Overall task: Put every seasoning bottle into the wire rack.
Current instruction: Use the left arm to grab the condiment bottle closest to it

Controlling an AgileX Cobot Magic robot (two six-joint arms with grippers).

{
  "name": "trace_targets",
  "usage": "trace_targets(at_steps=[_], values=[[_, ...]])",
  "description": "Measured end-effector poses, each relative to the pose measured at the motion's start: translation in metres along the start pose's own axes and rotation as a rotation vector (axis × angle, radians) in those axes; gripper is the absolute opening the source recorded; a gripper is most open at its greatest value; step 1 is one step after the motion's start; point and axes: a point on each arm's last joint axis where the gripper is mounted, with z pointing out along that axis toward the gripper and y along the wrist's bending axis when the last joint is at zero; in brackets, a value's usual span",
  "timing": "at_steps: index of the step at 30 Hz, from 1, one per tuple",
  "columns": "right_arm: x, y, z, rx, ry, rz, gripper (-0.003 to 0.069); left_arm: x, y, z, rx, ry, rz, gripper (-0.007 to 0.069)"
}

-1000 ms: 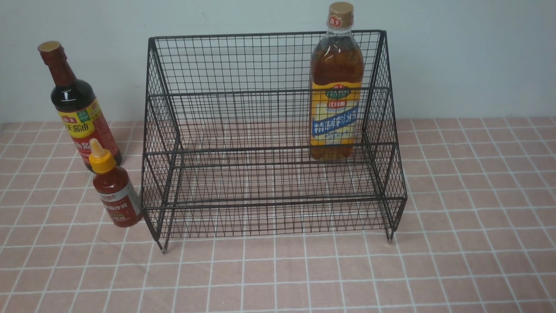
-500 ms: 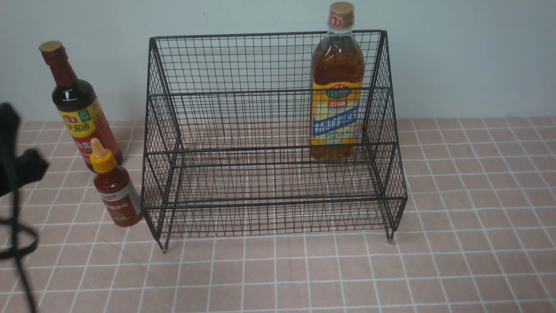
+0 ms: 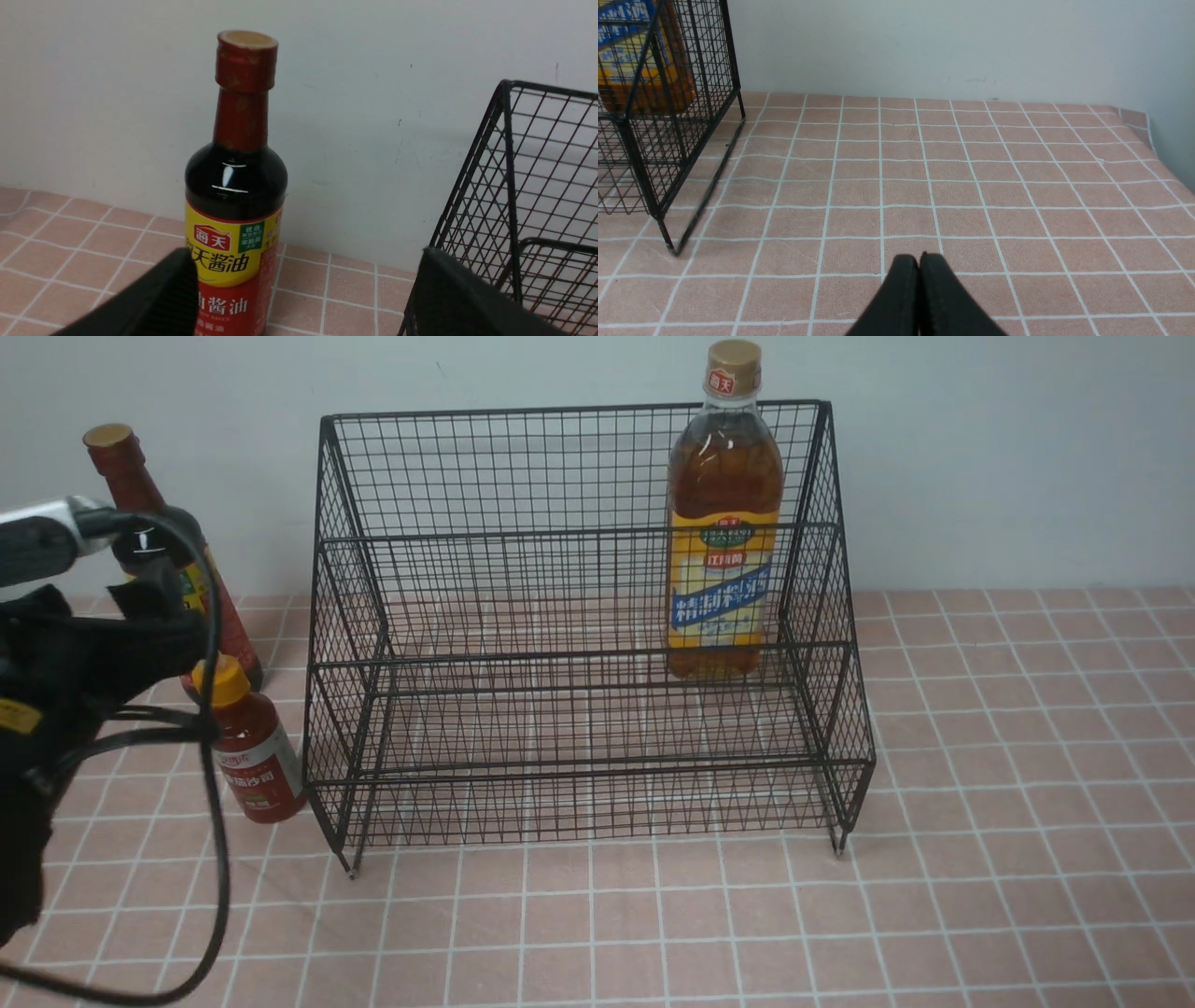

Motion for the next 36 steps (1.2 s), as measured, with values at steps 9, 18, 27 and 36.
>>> trace_targets(at_steps=[9,18,27,36], values=[[0.000,0.000,0.000,0.000,0.000,0.000,-0.0014,0.018,-0.002,0.022,0.004,0.058,0.041,0.0564],[0.000,0.000,0.000,0.000,0.000,-0.001,-0.0014,0.054,0.002,0.041,-0.023,0.146,0.068,0.0564],[0.000,0.000,0.000,0.000,0.000,-0.001,-0.0014,0.060,0.003,0.045,-0.025,0.159,0.073,0.0244],[0.000,0.000,0.000,0.000,0.000,-0.001,-0.0014,0.044,-0.001,0.031,0.004,0.210,0.095,0.0255]])
